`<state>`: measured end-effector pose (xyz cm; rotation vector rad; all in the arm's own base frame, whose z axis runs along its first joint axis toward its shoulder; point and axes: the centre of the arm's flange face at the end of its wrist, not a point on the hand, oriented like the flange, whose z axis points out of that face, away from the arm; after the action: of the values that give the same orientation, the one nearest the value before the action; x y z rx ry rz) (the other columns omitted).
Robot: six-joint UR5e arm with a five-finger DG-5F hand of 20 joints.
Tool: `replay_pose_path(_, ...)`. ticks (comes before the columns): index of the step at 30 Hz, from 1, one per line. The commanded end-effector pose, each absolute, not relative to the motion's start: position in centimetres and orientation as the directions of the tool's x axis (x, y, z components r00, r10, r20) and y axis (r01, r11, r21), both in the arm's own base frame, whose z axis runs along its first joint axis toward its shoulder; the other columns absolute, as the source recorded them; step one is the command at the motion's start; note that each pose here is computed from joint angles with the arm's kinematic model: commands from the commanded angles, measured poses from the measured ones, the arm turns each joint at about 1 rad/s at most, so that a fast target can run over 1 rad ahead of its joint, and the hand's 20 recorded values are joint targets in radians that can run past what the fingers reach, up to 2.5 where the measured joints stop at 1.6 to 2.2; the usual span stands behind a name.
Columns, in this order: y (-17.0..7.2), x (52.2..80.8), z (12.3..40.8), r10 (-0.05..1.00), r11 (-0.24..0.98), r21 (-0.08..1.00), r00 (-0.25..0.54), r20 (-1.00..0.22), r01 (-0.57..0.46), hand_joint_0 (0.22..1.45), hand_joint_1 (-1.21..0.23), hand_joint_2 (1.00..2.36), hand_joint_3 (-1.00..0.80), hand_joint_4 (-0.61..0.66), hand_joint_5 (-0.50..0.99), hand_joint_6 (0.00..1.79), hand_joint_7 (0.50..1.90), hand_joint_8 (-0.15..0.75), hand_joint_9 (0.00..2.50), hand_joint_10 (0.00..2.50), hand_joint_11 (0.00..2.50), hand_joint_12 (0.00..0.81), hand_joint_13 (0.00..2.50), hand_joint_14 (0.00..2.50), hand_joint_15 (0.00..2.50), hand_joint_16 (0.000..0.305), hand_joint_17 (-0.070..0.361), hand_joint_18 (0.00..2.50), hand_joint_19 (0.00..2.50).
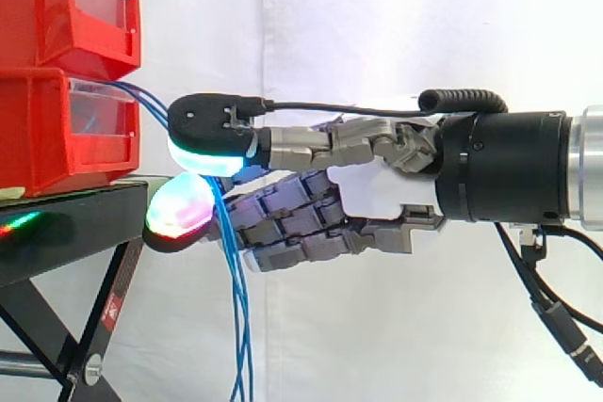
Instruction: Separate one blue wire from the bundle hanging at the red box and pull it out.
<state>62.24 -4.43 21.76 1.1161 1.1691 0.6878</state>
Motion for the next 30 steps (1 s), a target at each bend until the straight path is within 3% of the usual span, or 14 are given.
replay_pose_path(1, -4.8, 62.1, 21.7, 0.890, 0.338, 0.933, 0.282, -0.359, 0.122, 0.57, -0.60, 1.00, -0.50, 0.30, -0.18, 0.50, 1.02, 0.280, 0.29, 0.00, 0.08, 0.317, 0.06, 0.00, 0.06, 0.051, 0.114, 0.00, 0.20)
replay_pose_path(30, -5.2, 61.9, 23.7, 0.873, 0.390, 0.914, 0.272, -0.405, 0.110, 0.61, -0.61, 1.01, -0.43, 0.28, -0.16, 0.50, 1.10, 0.282, 0.33, 0.00, 0.11, 0.321, 0.11, 0.00, 0.09, 0.049, 0.110, 0.00, 0.24)
